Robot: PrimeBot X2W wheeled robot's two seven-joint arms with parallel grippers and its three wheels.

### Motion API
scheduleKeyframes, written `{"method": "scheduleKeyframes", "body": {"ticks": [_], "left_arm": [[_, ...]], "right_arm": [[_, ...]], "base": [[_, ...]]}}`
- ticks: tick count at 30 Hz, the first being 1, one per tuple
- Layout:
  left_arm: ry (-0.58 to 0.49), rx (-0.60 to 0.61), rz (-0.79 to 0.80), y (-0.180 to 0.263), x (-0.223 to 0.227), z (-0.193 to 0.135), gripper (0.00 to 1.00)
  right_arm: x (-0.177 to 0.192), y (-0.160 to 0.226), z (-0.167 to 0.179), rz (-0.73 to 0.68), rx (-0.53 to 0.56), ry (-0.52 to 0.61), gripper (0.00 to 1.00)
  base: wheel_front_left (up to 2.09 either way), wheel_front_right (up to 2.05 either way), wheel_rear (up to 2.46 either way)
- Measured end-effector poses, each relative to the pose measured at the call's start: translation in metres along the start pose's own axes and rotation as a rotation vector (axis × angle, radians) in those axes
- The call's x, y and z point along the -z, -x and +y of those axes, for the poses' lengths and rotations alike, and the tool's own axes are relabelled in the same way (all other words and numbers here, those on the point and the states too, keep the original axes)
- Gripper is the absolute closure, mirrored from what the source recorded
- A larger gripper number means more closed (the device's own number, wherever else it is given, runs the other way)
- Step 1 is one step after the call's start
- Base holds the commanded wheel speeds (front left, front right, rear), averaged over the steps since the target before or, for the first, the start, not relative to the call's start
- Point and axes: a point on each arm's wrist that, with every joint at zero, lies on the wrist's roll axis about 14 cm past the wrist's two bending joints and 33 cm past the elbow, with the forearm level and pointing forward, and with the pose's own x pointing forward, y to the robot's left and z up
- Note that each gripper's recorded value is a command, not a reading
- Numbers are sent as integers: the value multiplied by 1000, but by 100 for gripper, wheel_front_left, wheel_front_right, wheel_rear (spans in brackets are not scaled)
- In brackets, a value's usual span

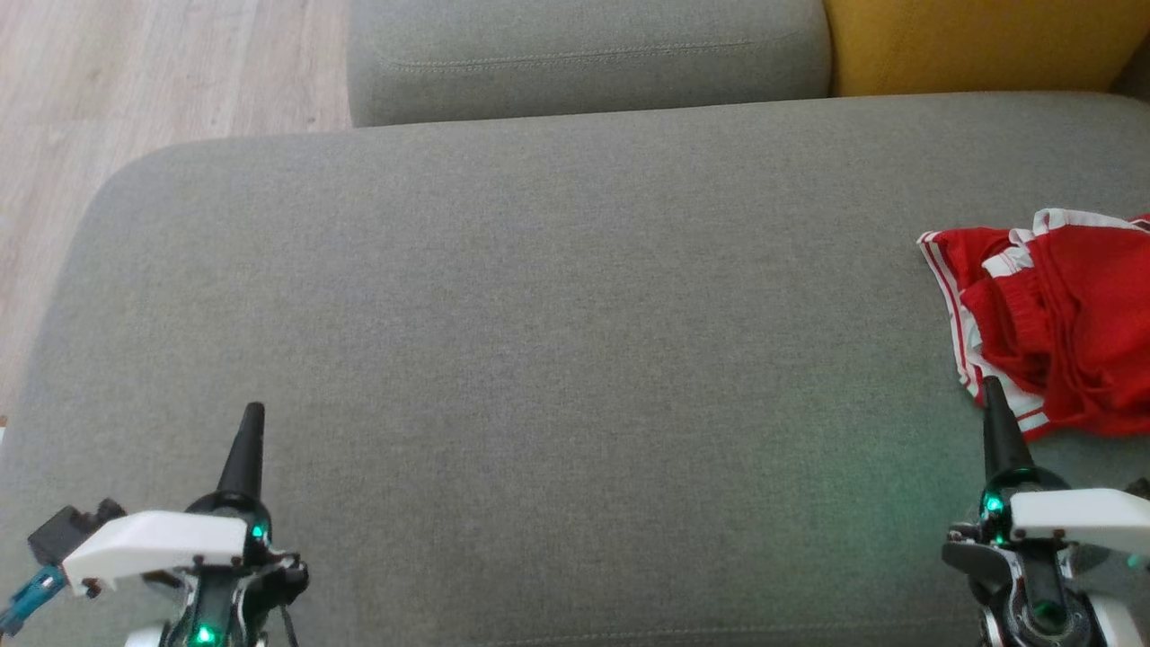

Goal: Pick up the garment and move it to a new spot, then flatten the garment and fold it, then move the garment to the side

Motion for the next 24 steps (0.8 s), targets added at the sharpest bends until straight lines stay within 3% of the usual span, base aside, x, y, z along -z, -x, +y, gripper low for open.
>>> {"method": "scheduleKeyframes", "body": {"ticks": [24], "left_arm": [[288,70,-20,-1,-10,-13,100]], "right_arm": [[-12,-4,1,-50,-15,-272,100]], "base": [[0,0,0]]}}
